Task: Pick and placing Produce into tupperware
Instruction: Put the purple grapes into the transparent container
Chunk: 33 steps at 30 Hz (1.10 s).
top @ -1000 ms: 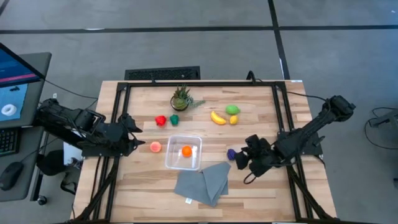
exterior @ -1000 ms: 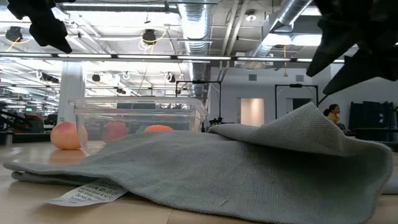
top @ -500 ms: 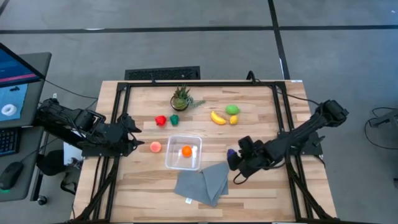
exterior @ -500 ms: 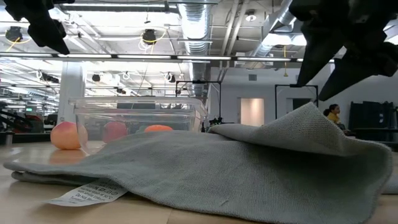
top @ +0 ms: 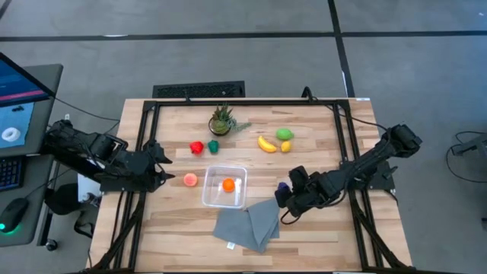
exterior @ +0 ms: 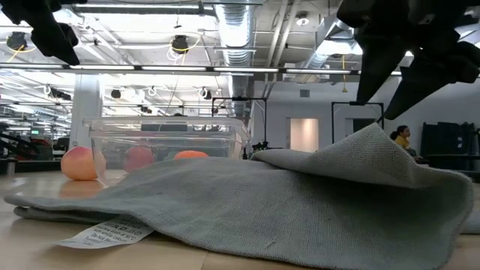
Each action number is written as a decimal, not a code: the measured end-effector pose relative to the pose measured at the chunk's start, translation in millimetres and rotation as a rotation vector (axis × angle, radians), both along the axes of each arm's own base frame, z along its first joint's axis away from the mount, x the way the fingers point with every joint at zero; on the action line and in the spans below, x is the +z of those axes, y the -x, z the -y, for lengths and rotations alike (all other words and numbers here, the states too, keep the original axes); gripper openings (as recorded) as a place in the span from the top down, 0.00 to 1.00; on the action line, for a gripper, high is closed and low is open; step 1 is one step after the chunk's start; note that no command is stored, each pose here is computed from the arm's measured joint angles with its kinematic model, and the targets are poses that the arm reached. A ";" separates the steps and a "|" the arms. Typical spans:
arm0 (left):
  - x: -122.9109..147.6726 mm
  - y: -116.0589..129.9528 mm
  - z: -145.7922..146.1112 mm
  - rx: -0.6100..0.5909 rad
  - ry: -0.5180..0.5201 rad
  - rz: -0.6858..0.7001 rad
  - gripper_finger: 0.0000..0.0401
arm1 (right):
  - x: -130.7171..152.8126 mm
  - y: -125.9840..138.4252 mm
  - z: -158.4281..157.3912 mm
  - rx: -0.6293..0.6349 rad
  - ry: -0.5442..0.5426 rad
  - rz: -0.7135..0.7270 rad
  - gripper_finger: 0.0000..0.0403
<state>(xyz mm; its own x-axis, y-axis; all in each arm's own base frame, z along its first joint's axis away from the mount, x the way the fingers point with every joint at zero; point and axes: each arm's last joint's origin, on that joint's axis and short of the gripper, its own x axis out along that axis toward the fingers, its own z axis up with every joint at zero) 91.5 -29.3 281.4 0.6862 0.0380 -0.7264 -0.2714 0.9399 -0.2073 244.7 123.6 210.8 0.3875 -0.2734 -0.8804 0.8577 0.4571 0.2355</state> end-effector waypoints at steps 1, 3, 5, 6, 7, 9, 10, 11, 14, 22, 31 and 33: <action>0.6 1.5 0.0 -0.006 0.003 0.007 0.33 | -0.2 0.6 0.3 -0.012 -0.004 -0.003 0.32; 2.3 5.8 -0.6 -0.017 0.015 0.029 0.33 | -0.7 1.5 1.7 -0.032 -0.022 -0.021 0.32; 4.2 10.9 -2.1 -0.013 0.031 0.057 0.33 | -1.1 1.2 2.9 -0.057 -0.056 -0.032 0.32; 5.2 13.5 -3.0 -0.011 0.037 0.072 0.33 | -1.3 1.3 4.0 -0.072 -0.069 -0.040 0.32; 6.2 16.4 -4.1 -0.010 0.043 0.088 0.33 | -1.4 0.9 5.0 -0.079 -0.077 -0.044 0.32; 7.8 21.6 -6.4 -0.007 0.052 0.117 0.33 | -0.5 -1.0 6.7 -0.096 -0.087 -0.034 0.32; 8.5 23.9 -7.7 -0.001 0.055 0.130 0.33 | 1.2 -1.5 7.3 -0.105 -0.087 -0.033 0.32; 9.1 26.0 -8.9 0.003 0.057 0.143 0.33 | 4.1 -1.8 7.7 -0.108 -0.087 -0.032 0.32; 10.7 32.1 -12.1 0.009 0.066 0.177 0.33 | 12.3 -4.2 9.2 -0.116 -0.087 -0.028 0.32; 7.3 40.6 -16.6 0.021 0.038 0.151 0.33 | 8.6 -18.9 13.7 -0.131 -0.106 -0.089 0.32; 3.2 44.0 -17.9 0.011 0.020 0.095 0.33 | -5.8 -43.6 13.2 -0.085 -0.070 -0.179 0.32; 2.7 44.4 -17.9 0.006 0.021 0.087 0.33 | -9.0 -47.9 13.8 -0.078 -0.075 -0.197 0.32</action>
<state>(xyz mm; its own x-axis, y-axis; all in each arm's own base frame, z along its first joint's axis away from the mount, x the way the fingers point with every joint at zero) 47.1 -11.3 284.1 0.7467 0.0280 -0.6646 -0.2573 0.9335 -0.2497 292.6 109.7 201.8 0.1862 -0.2267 -0.9560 0.9226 0.3748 0.0909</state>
